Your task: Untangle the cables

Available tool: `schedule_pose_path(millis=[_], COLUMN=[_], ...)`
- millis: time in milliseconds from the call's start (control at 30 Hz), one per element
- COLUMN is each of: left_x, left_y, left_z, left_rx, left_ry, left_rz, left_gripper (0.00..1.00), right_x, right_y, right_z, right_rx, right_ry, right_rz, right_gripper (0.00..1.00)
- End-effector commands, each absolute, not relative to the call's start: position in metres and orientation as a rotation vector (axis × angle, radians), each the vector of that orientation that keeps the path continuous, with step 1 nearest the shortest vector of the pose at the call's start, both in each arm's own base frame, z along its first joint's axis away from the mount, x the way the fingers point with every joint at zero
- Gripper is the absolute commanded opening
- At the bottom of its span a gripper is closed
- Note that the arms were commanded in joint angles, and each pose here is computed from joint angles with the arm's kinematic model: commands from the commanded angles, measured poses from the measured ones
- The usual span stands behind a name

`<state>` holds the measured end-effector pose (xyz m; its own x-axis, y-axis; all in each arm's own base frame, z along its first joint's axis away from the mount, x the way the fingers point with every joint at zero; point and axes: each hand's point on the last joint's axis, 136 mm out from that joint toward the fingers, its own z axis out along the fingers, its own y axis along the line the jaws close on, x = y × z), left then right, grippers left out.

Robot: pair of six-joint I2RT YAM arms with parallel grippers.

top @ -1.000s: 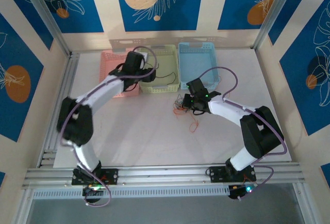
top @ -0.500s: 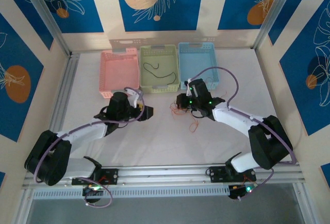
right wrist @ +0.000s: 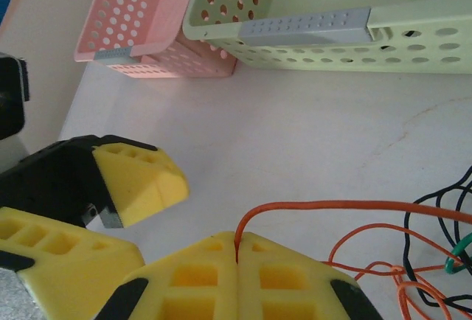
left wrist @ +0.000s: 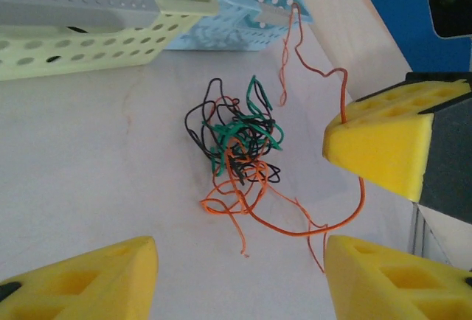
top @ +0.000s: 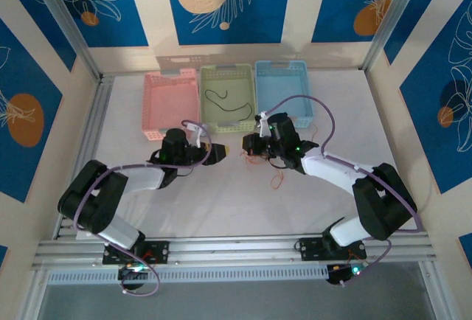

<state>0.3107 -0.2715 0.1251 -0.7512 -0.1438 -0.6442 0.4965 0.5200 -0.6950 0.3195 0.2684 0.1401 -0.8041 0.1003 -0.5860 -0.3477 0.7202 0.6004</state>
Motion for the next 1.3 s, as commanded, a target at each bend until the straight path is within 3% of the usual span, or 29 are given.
schedule_pose_path(millis=[0,100,267,700,1267], left_x=[0.326,0.341,0.342,0.301,0.295], left_y=[-0.27,-0.251,-0.241,-0.306,-0.323], left_z=[0.152,0.137,0.149,0.15,0.143], left_rx=[0.241,0.092,0.141,0.588,0.675], left_ry=[2.016,2.053,1.964,1.895,1.889], left_rz=[-1.269,-1.198,-1.035,-0.907,-0.873], left_gripper=[0.62,0.61,0.62,0.61,0.57], right_x=[0.321,0.324,0.324,0.343,0.318], right_y=[0.268,0.263,0.265,0.298,0.326], right_z=[0.147,0.141,0.145,0.175,0.192], right_rx=[-0.188,-0.153,-0.161,-0.119,-0.148], right_ry=[2.294,2.319,2.295,2.258,2.328], right_rz=[1.012,1.003,1.018,1.244,1.521], right_gripper=[0.0,0.0,0.0,0.0,0.0])
